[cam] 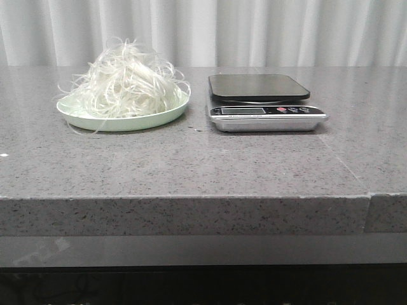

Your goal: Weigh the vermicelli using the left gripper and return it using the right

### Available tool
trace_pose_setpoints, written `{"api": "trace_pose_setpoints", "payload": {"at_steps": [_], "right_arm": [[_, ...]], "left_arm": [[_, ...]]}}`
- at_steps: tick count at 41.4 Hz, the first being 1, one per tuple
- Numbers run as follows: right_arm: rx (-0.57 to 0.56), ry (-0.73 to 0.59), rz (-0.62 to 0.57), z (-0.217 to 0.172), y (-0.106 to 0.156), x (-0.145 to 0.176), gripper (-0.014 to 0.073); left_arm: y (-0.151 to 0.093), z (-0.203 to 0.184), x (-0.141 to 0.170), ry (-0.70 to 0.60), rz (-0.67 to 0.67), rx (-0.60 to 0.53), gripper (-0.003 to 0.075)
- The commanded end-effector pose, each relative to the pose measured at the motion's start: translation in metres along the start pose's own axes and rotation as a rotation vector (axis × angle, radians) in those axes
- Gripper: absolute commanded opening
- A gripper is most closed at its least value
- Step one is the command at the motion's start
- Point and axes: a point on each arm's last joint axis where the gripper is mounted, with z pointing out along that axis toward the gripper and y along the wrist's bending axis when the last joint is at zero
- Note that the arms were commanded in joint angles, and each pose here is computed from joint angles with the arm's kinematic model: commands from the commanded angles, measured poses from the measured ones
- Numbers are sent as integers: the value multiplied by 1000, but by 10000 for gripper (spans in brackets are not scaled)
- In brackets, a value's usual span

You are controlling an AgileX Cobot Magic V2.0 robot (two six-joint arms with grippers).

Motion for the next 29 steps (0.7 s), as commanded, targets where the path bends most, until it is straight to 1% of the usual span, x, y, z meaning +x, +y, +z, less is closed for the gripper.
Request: {"api": "trace_pose_setpoints", "payload": {"at_steps": [1, 6, 10, 12, 16, 23, 29], "right_arm": [[10, -43, -23, 9, 0, -33, 159], [4, -10, -4, 22, 0, -59, 159], [-3, 54, 17, 39, 1, -69, 159], [-3, 88, 20, 47, 1, -71, 159], [-3, 171, 21, 68, 1, -66, 159], [0, 296, 22, 99, 0, -47, 159], [1, 379, 23, 118, 0, -32, 159]], "left_arm": [[1, 11, -31, -23, -12, 0, 142], [2, 28, -54, 11, -19, 3, 142], [3, 45, -66, 55, -19, 5, 142], [3, 56, -68, 100, -19, 8, 142], [2, 77, -60, 211, -19, 13, 142], [1, 104, -34, 411, -19, 21, 142], [0, 120, -14, 529, -20, 26, 142]]}}
